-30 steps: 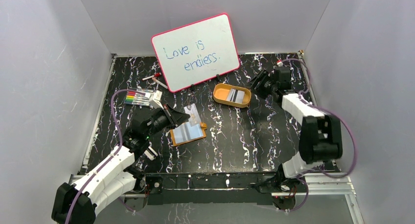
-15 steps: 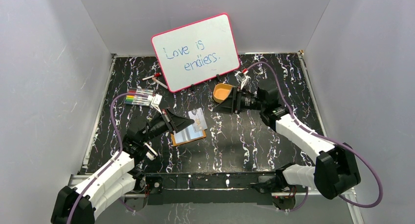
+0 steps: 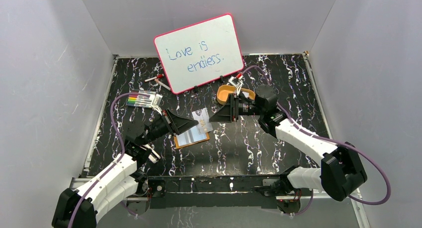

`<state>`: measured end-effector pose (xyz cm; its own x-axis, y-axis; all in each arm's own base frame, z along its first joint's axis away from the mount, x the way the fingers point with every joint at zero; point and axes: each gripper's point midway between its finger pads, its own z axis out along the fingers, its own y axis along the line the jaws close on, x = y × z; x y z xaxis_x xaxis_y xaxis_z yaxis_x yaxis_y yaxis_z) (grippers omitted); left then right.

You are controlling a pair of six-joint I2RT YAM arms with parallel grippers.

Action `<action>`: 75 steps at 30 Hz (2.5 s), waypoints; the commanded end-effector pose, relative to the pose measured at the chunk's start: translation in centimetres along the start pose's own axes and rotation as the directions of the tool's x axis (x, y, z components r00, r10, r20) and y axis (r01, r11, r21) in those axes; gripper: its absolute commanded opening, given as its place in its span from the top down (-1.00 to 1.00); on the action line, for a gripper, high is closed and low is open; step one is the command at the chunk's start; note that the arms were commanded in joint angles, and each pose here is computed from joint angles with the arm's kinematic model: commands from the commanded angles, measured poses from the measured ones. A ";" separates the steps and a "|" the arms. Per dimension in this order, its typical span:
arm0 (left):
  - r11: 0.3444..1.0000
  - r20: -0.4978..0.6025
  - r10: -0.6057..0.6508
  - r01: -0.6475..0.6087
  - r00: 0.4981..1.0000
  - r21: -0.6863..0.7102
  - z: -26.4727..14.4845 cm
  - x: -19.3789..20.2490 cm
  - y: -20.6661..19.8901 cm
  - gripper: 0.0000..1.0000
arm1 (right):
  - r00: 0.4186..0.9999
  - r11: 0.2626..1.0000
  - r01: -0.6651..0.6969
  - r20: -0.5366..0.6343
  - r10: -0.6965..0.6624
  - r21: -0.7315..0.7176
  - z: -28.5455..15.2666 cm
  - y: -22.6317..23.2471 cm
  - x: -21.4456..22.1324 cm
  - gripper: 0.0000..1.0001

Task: Put the credit cards into the card holder
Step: Insert the credit card into the card holder.

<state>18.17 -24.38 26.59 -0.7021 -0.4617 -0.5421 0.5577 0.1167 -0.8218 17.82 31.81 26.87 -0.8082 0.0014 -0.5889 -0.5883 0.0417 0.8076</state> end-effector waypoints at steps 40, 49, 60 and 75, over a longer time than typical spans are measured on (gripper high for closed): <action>0.283 0.150 -0.092 0.170 0.984 -0.944 -14.0 3.7 19.2 0.02 | 0.975 0.904 0.003 -0.203 0.093 0.428 6.4 -14.5 3.4 1.00; 0.218 0.089 -0.113 0.112 0.990 -0.969 -13.5 4.4 22.2 0.02 | 0.980 0.893 0.011 -0.182 0.079 0.450 7.0 -16.0 2.8 1.00; 0.227 0.045 -0.132 0.074 0.990 -0.971 -12.7 5.2 23.8 0.11 | 0.969 0.922 0.019 -0.235 0.079 0.387 7.5 -16.3 4.1 1.00; 0.224 0.029 -0.121 0.056 0.992 -0.973 -12.8 5.0 24.0 0.31 | 0.964 0.881 -0.114 -0.163 0.210 0.460 9.0 -19.5 4.2 1.00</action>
<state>22.79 -13.32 2.29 -0.7473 -0.5093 -0.4268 -0.3400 0.8449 -0.4130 24.76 38.69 6.62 -0.9146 -0.1924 -0.3558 -0.4017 0.5347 0.7435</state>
